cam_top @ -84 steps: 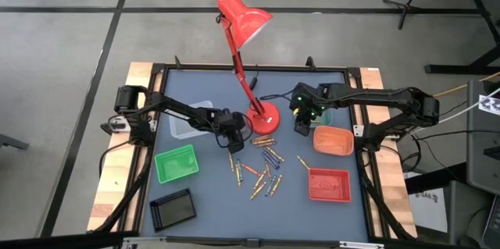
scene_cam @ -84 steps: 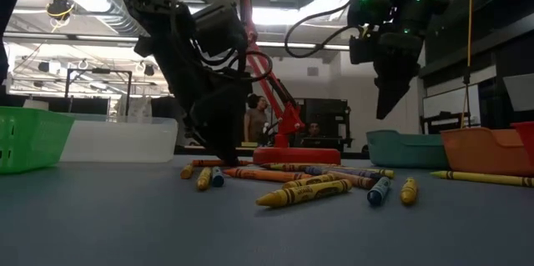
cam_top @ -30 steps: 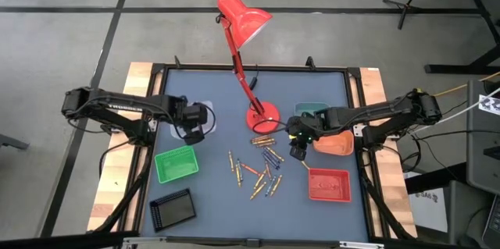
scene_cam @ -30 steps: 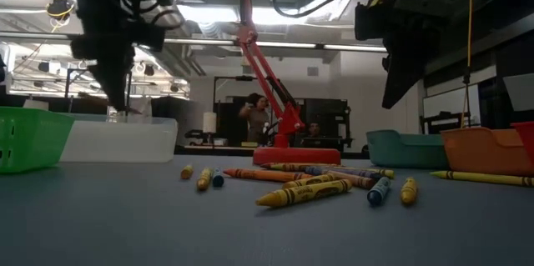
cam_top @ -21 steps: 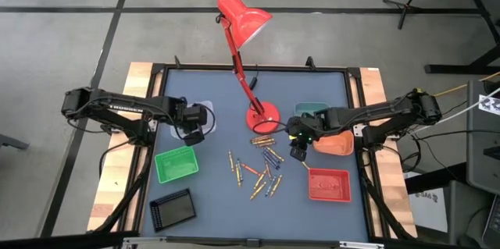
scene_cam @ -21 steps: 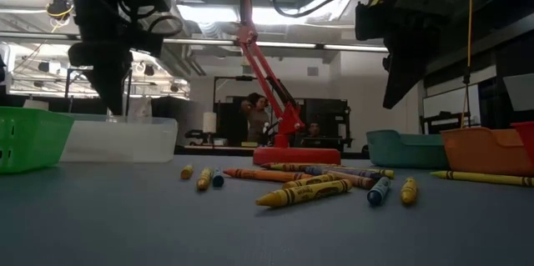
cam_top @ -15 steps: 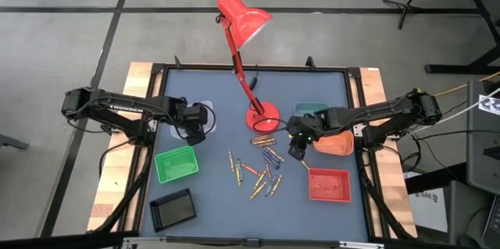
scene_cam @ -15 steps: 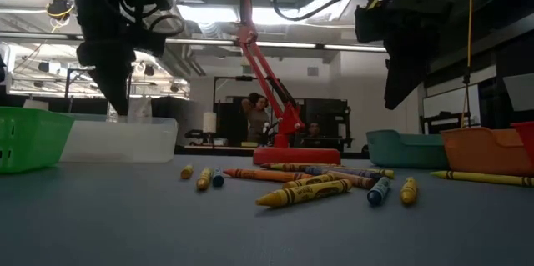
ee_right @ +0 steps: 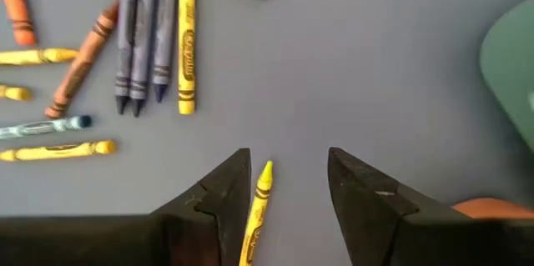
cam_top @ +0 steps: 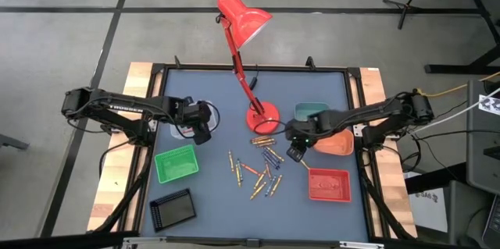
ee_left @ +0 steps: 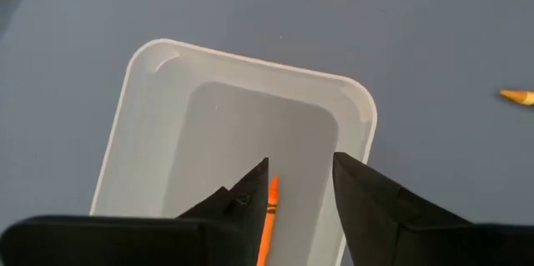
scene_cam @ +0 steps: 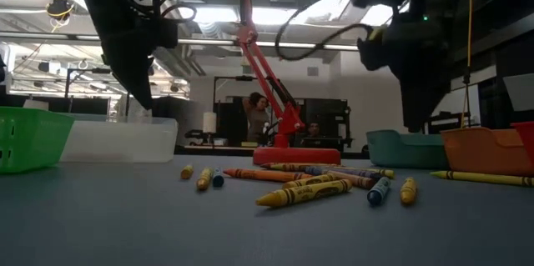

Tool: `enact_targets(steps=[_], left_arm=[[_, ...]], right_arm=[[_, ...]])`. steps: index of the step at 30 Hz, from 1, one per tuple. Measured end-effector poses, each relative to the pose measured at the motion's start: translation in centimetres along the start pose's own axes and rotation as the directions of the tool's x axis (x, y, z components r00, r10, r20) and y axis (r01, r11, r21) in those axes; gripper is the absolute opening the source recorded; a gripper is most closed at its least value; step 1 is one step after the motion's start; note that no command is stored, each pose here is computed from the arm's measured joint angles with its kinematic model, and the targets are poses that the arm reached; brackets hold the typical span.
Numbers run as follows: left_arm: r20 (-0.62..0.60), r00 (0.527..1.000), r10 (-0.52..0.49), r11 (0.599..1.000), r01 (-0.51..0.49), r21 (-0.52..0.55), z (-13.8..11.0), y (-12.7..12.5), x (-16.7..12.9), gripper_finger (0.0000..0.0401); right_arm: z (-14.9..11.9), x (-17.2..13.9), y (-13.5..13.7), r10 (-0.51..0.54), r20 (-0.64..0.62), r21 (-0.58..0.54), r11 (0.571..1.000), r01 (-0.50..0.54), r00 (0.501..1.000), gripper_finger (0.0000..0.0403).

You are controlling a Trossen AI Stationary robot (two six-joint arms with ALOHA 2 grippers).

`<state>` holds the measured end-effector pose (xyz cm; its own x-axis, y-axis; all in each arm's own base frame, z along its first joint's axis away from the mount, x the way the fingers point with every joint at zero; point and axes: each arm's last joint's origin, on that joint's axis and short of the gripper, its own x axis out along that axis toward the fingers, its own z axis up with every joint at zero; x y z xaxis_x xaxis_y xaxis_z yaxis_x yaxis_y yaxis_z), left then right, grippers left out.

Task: Sort crayons
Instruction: Put the yellow crayon into the blue bin

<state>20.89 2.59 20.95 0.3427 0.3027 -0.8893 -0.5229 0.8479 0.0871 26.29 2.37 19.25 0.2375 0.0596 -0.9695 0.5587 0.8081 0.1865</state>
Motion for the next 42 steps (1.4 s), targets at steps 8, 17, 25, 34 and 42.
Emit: enact_targets(steps=[8, 17, 25, 34, 42], left_arm=[[0.008, 1.0, -0.003, 1.0, 0.003, -0.002, 0.1, 0.0, 0.0, 0.0112], [0.014, 1.0, -0.006, 1.0, 0.006, -0.004, 0.1, -0.1, 0.0, 0.0111], [0.03, 0.999, -0.012, 1.0, 0.013, -0.009, 0.3, -0.1, 0.0, 0.0111], [0.037, 0.999, -0.015, 1.0, 0.015, -0.011, 0.4, -0.1, 0.0, 0.0111], [0.137, 0.989, -0.06, 0.997, 0.066, -0.035, 1.4, -0.6, -0.1, 0.0111]], right_arm=[[-0.2, 2.1, 0.5, -0.001, -0.105, 0.006, 1.0, 0.002, 0.994, 0.0159], [-2.2, 3.9, 2.5, -0.058, -0.151, -0.089, 0.995, 0.045, 0.987, 0.0159], [-3.1, 5.7, 3.2, -0.118, -0.194, -0.12, 0.988, 0.096, 0.974, 0.0159], [-3.1, 6.0, 3.1, -0.13, -0.193, -0.118, 0.987, 0.108, 0.972, 0.0109], [-3.1, 6.1, 3.1, -0.126, -0.191, -0.117, 0.988, 0.105, 0.973, 0.0039]])
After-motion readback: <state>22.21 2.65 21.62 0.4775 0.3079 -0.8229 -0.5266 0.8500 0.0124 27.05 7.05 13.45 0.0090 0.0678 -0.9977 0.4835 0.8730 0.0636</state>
